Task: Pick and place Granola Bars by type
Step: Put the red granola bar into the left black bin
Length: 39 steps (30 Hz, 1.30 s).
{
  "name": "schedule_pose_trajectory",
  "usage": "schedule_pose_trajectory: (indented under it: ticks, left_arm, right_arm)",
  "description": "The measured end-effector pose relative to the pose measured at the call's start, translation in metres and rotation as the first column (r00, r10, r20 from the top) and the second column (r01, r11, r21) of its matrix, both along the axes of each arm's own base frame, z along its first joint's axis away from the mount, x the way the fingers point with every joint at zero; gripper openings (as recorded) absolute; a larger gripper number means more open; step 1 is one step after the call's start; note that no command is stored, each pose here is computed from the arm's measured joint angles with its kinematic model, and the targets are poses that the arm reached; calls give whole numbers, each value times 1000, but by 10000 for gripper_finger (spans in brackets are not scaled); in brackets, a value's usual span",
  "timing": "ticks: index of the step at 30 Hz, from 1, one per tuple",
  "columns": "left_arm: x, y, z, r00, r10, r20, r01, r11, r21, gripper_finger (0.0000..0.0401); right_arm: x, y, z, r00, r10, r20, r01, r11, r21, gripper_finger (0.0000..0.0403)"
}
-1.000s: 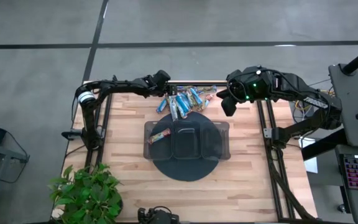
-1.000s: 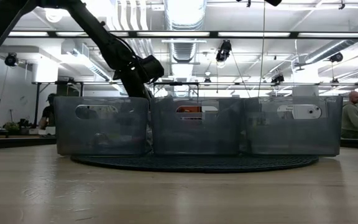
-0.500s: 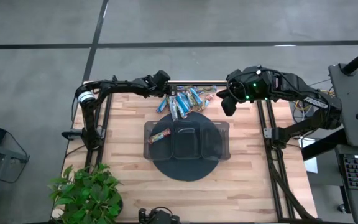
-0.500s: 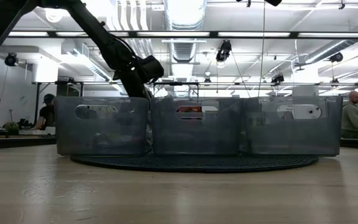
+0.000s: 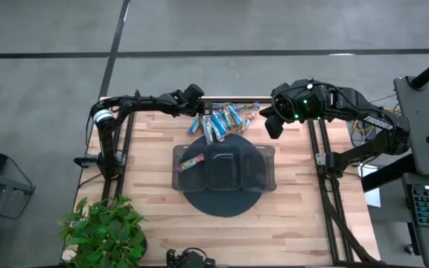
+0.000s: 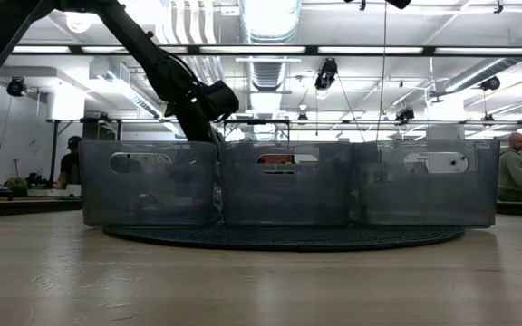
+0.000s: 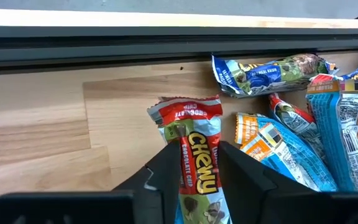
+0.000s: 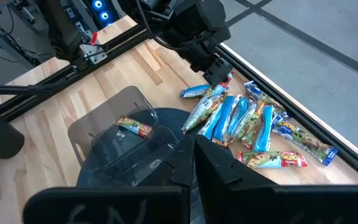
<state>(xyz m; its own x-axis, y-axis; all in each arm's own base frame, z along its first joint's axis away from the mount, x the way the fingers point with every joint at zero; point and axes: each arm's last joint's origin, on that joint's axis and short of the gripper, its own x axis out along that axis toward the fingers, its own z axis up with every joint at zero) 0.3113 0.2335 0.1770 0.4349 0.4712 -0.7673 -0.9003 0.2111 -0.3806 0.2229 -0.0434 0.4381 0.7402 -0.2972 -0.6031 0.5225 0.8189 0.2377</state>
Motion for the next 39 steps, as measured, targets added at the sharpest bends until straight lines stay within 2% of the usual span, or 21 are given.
schedule_pose_trajectory:
  ticks: [10,23,27,31,39]
  left_arm:
    - [2,0,2,998,-54,26,54,999,5,92]
    - [4,0,3,996,-69,48,69,998,8,194]
    - [7,2,-10,997,-68,42,69,997,-30,211]
    - [12,0,-24,998,-51,38,53,997,-63,216]
    - [14,-2,-23,998,-56,42,58,997,-43,210]
  right_arm:
    - [0,0,0,1000,1,0,-1,1000,0,9]
    - [0,0,0,1000,1,0,-1,1000,0,9]
    - [0,0,0,1000,-2,1,2,1000,3,9]
    - [0,0,0,1000,-6,3,6,1000,8,9]
    - [0,0,0,1000,-11,4,11,1000,9,9]
